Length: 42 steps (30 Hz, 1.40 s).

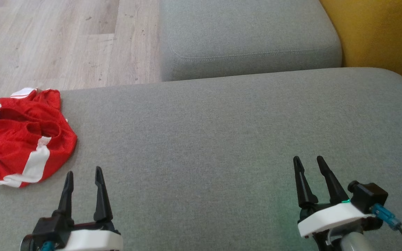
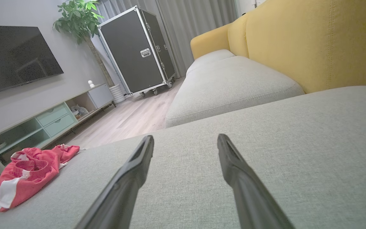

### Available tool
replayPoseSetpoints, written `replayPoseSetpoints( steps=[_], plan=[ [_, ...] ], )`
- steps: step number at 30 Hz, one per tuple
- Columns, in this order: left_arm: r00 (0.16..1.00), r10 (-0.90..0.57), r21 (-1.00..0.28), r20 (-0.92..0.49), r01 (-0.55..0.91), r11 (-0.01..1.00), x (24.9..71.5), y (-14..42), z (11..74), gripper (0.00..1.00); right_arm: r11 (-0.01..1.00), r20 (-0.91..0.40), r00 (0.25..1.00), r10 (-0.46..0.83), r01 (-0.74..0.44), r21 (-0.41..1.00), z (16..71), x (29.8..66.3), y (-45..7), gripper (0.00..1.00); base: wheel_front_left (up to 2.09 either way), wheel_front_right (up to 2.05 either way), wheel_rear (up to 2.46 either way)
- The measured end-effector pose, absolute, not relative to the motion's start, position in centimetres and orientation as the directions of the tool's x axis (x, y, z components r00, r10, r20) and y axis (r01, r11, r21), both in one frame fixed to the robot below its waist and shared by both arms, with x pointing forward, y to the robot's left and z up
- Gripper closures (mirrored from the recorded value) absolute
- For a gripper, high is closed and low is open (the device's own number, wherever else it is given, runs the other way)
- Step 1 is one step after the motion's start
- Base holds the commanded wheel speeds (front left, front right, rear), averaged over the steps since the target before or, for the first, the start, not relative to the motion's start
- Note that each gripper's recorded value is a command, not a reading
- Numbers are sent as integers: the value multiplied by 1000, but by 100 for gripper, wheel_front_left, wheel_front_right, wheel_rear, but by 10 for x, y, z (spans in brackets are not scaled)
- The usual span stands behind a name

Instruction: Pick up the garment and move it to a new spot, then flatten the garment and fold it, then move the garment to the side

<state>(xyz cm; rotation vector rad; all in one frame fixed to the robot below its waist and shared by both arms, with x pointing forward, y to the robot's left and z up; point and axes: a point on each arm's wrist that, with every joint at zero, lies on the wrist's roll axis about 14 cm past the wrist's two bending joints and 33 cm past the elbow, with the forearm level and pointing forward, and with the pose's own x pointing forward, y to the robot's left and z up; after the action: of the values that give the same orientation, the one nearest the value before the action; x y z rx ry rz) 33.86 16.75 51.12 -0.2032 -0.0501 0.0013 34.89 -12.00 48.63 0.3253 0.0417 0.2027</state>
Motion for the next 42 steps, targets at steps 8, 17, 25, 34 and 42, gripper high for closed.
replayPoseSetpoints(
  steps=[8,17,25,34,42],
  plan=[
    [998,-14,-129,67,23,991,337,163,511,0,950,4,979,203,-198,242,487,350,-123,0,0,0,0],
    [997,-40,-28,70,42,999,332,160,506,0,966,8,976,220,-218,141,487,348,-122,0,0,0,0],
    [997,-48,24,67,47,999,330,161,501,0,968,25,973,232,-233,91,490,347,-120,0,0,0,0],
    [998,-45,11,35,45,999,328,162,491,0,969,21,973,228,-229,92,489,347,-121,0,0,0,0],
    [1000,-27,1,16,27,1000,325,166,485,0,969,20,973,231,-231,91,489,348,-120,0,0,0,0]
  ],
)
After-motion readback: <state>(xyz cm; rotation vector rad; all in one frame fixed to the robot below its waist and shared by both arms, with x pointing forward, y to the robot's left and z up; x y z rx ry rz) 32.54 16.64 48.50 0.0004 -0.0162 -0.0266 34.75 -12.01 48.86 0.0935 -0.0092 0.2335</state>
